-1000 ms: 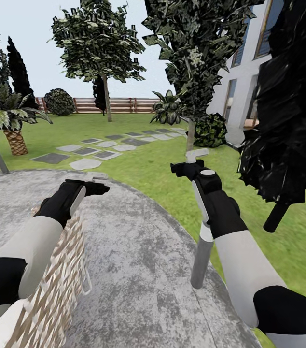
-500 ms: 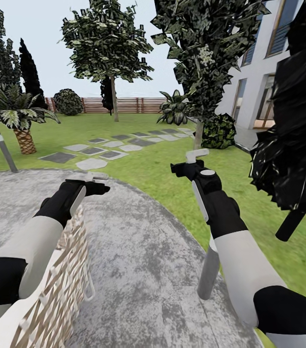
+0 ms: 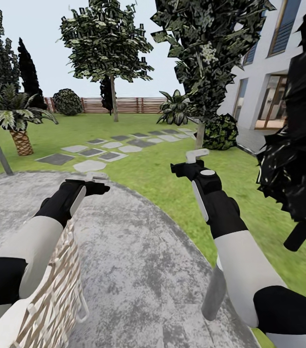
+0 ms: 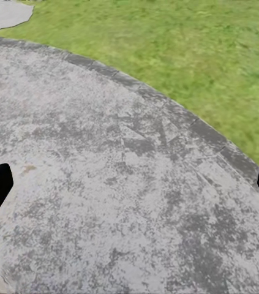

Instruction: In the garden, pick up the pesticide atomizer on the floor and spray pesticide onto both trees until each tree trunk is fully covered.

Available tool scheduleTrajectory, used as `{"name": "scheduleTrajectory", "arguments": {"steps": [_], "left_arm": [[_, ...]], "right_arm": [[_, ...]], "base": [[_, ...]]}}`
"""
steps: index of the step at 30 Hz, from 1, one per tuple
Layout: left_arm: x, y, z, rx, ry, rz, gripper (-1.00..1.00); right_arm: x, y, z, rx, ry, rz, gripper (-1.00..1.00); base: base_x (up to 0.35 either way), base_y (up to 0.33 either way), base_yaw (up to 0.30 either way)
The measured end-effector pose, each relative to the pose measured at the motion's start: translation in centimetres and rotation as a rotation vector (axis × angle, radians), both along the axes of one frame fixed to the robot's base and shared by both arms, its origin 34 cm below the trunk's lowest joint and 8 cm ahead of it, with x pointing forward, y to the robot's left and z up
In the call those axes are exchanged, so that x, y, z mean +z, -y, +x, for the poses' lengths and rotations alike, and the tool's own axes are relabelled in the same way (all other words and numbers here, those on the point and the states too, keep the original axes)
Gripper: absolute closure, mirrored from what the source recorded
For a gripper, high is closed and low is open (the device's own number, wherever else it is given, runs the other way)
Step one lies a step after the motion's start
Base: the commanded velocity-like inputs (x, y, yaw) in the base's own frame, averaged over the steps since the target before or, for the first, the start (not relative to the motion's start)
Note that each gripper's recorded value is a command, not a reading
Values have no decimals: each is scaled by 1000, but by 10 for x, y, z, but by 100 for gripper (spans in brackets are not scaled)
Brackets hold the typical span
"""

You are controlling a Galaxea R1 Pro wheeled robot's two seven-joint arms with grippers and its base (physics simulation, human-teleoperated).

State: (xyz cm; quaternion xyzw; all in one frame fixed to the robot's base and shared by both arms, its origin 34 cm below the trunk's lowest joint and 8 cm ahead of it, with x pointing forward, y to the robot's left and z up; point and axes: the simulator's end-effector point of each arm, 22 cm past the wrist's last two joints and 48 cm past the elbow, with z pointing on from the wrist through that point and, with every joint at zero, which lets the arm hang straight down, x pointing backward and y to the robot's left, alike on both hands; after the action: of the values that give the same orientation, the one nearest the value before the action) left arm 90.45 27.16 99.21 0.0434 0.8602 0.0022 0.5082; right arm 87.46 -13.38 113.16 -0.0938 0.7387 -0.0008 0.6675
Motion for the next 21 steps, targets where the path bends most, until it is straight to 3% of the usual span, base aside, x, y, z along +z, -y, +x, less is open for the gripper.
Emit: {"name": "scheduleTrajectory", "arguments": {"steps": [4,21], "left_arm": [[0,0,0,0,0,0,-100],[-3,0,-1,-1,-6,-2,-100]], "right_arm": [[0,0,0,0,1,0,-100],[1,0,0,0,1,0,-100]], "base": [[330,0,0],[107,39,0]]}}
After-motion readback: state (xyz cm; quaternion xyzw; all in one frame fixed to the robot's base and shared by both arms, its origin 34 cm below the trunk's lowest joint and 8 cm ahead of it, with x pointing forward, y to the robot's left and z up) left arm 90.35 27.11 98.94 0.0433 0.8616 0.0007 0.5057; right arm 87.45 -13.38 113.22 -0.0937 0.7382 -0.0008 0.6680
